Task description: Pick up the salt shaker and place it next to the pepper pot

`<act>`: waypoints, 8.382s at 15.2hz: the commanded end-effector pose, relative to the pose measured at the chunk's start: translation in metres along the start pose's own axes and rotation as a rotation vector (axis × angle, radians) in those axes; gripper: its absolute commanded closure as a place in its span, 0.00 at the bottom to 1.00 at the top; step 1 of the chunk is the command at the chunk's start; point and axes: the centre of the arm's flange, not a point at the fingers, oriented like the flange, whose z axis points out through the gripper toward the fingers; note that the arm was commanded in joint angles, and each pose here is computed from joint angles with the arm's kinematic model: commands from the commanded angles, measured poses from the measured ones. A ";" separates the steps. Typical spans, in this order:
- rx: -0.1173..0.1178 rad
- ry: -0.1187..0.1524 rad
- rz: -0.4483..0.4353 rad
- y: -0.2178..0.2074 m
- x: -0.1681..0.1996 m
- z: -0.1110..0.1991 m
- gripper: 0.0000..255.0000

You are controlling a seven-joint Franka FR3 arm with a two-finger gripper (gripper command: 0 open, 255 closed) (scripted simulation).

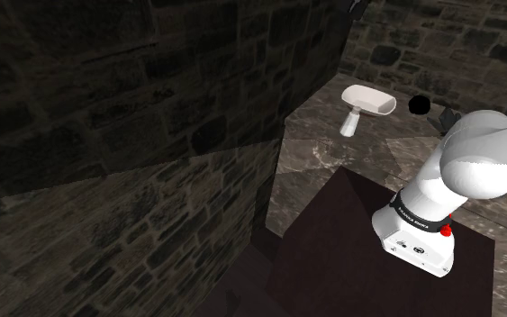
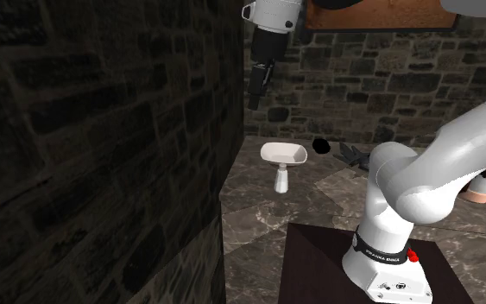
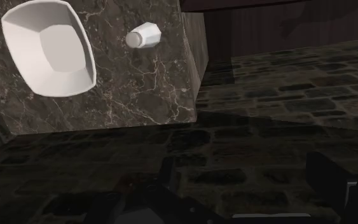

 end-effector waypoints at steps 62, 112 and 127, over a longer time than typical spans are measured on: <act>0.048 -0.021 0.322 0.142 -0.127 0.247 1.00; 0.048 -0.021 0.322 0.217 -0.207 0.024 1.00; 0.048 -0.021 0.322 0.285 -0.389 -0.010 1.00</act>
